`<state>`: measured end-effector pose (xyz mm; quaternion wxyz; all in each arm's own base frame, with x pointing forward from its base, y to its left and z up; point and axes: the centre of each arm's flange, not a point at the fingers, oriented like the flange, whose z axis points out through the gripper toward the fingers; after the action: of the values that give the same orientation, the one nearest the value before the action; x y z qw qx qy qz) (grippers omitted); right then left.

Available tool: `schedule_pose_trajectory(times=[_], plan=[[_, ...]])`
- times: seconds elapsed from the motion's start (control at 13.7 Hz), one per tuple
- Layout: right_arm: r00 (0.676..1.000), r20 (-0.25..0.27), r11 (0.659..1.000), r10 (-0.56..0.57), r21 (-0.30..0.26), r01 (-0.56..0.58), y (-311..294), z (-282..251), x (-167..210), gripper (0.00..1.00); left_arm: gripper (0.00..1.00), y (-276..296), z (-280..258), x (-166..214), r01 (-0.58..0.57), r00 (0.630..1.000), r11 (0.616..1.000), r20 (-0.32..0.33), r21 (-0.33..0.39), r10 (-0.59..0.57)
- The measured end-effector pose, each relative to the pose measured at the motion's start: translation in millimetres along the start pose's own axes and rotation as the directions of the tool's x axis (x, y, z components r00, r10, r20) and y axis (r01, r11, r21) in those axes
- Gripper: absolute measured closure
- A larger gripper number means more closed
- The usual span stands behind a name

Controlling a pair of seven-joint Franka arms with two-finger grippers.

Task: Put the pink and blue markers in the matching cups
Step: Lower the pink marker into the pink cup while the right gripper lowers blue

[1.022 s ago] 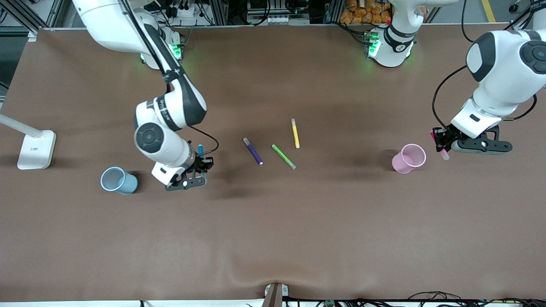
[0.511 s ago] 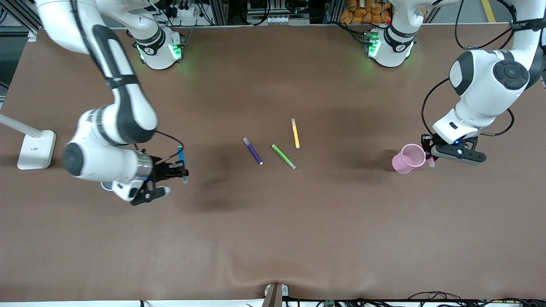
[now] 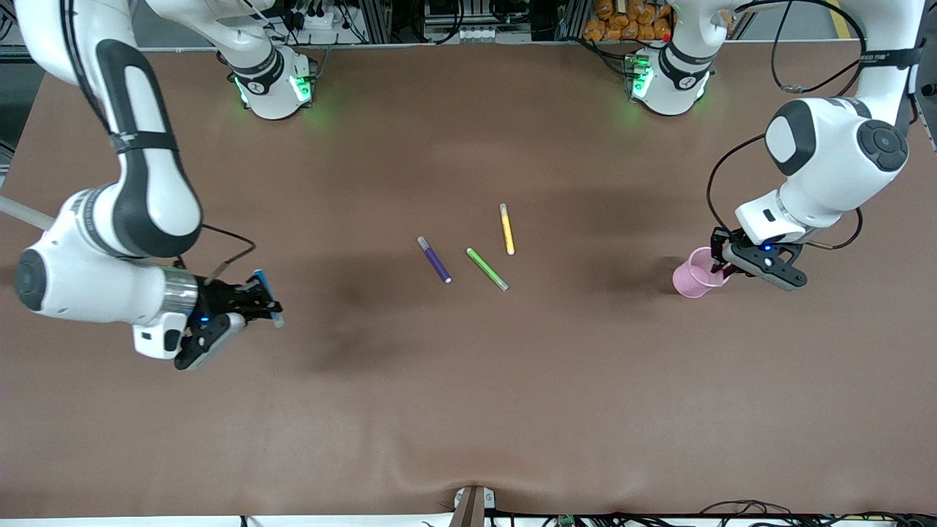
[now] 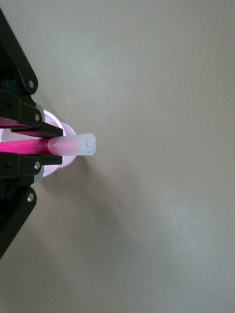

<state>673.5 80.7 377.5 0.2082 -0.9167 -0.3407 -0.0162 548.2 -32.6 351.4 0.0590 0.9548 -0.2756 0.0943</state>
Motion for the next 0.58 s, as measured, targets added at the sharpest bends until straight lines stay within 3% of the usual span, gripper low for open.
schedule_pose_trajectory(times=[0.22,0.58], plan=[[0.976,0.003,0.975,-0.220,0.026,0.220,23.8,-8.3,-22.2,0.82,0.82,-5.2,10.7,-4.4,-0.084,0.996,0.996,-0.002,-0.028,0.084],[0.891,-0.044,0.882,-0.452,0.131,0.453,58.2,-13.6,-65.5,0.82,0.82,-18.0,10.7,-11.4,-0.252,0.968,0.967,-0.012,-0.029,0.252]])
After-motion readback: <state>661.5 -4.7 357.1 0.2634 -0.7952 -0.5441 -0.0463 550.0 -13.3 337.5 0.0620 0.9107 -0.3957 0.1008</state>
